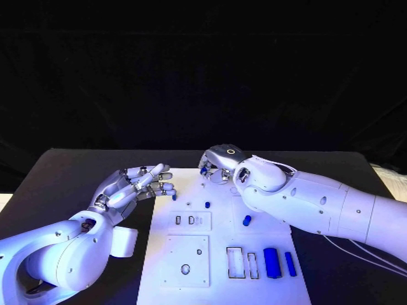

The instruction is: Assemble the parts on the task board

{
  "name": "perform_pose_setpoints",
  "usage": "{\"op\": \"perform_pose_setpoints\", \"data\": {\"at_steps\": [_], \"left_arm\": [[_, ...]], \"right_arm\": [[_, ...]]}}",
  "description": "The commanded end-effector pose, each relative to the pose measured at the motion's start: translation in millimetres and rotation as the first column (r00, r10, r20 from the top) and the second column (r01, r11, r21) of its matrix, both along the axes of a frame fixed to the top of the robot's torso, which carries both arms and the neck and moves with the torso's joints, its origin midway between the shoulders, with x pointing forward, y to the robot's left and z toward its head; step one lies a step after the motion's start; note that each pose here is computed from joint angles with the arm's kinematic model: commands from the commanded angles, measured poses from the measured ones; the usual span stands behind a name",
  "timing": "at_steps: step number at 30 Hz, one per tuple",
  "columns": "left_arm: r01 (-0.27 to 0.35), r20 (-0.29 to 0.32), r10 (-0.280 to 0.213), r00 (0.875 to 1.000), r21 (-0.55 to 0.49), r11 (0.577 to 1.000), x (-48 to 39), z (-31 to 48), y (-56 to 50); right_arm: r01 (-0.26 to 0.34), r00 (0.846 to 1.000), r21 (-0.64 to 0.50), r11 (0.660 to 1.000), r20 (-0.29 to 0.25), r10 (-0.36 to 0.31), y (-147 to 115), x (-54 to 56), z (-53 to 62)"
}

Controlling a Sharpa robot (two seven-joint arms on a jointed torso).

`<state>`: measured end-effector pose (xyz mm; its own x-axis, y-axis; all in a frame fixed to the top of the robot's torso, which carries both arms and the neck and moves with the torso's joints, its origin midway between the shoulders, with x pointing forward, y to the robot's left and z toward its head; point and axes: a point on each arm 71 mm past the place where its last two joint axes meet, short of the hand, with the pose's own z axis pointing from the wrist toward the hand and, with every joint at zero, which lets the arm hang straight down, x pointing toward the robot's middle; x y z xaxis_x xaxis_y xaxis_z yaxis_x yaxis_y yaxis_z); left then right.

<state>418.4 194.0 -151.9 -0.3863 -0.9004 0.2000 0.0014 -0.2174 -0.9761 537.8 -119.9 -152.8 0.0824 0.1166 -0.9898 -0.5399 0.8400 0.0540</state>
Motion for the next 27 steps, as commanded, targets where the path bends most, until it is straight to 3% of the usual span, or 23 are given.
{"op": "perform_pose_setpoints", "data": {"at_steps": [1,9,20,27], "left_arm": [[0.023,0.006,-0.023,1.0,-0.015,1.0,-1.2,2.0,-2.8],[0.022,0.004,-0.022,1.0,-0.013,1.0,-1.3,1.9,-1.8],[0.017,0.001,-0.017,1.0,-0.013,1.0,-0.5,1.5,0.0],[0.016,0.0,-0.016,1.0,-0.013,1.0,-0.3,1.3,0.6]], "right_arm": [[0.026,0.999,-0.061,0.998,-0.046,-0.029,-1.6,0.9,-11.0],[0.035,0.997,-0.093,0.995,-0.067,-0.041,-4.2,0.2,-13.0],[0.029,0.999,-0.025,0.999,0.015,-0.028,-5.1,-5.4,-4.6],[0.026,0.999,-0.013,1.0,0.027,-0.025,-6.9,-8.2,-2.8]]}}
